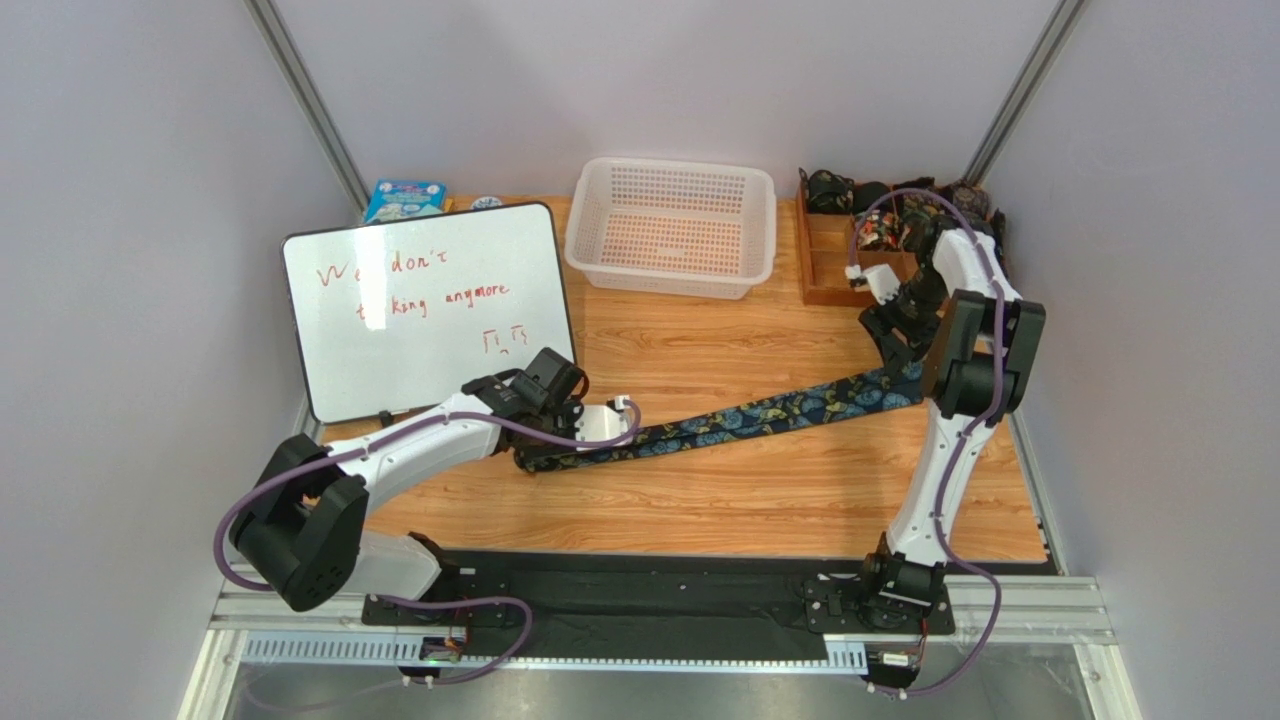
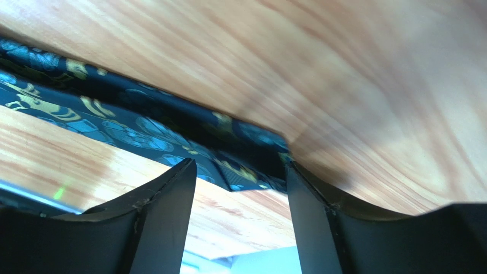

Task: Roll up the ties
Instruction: Flatten out the tie at the center of the board, then roll the tie at the center of the board.

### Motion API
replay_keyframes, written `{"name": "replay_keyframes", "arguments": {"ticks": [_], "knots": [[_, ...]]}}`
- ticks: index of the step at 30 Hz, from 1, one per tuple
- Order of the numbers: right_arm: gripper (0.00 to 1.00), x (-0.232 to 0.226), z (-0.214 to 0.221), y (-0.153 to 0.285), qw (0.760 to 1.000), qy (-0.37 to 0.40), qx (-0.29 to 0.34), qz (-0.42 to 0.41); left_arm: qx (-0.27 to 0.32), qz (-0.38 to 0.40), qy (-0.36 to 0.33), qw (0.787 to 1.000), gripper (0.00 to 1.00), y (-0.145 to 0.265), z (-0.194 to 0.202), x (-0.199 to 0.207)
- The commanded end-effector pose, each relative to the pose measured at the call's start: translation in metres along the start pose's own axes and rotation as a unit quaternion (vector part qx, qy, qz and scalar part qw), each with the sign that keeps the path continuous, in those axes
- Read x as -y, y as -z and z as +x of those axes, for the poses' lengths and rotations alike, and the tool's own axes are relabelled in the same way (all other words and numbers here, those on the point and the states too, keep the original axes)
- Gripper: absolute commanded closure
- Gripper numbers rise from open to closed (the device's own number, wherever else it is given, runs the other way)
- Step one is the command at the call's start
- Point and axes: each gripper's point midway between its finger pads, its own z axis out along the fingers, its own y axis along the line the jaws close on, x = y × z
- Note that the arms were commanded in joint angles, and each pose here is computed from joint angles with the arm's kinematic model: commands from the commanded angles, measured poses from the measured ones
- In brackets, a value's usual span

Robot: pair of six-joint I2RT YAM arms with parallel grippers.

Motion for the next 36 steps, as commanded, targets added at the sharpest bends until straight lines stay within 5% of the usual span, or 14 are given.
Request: {"name": "replay_keyframes", "arguments": {"ticks": [1,7,16,25,29,32,36], "knots": [[0.35,-0.062,0.047,0.029,0.989,-0.043,-0.049,-0.134,0.012,-0.022,0.015,1.0,1.0,0.006,-0.007,-0.01],[0.35,-0.063,0.04,0.011,0.986,-0.075,-0.042,-0.142,0.023,-0.032,0.021,0.999,1.0,0.013,-0.01,-0.012],[0.33,-0.01,0.054,-0.02,0.993,-0.09,-0.064,0.026,0.012,-0.05,0.033,0.998,1.0,0.022,-0.004,-0.015],[0.28,-0.011,0.033,0.062,0.985,-0.126,0.109,0.05,0.03,-0.043,0.054,0.997,1.0,0.024,-0.017,-0.019],[0.37,-0.046,0.045,0.063,0.984,-0.137,0.11,0.001,0.038,-0.037,0.059,0.997,1.0,0.024,-0.021,-0.018],[0.64,-0.066,0.059,0.04,0.983,-0.164,0.08,-0.022,0.037,-0.039,0.062,0.997,1.0,0.023,-0.022,-0.019],[0.73,-0.075,0.067,0.015,0.979,-0.192,0.063,-0.02,0.034,-0.04,0.073,0.996,1.0,0.022,-0.019,-0.018]]}}
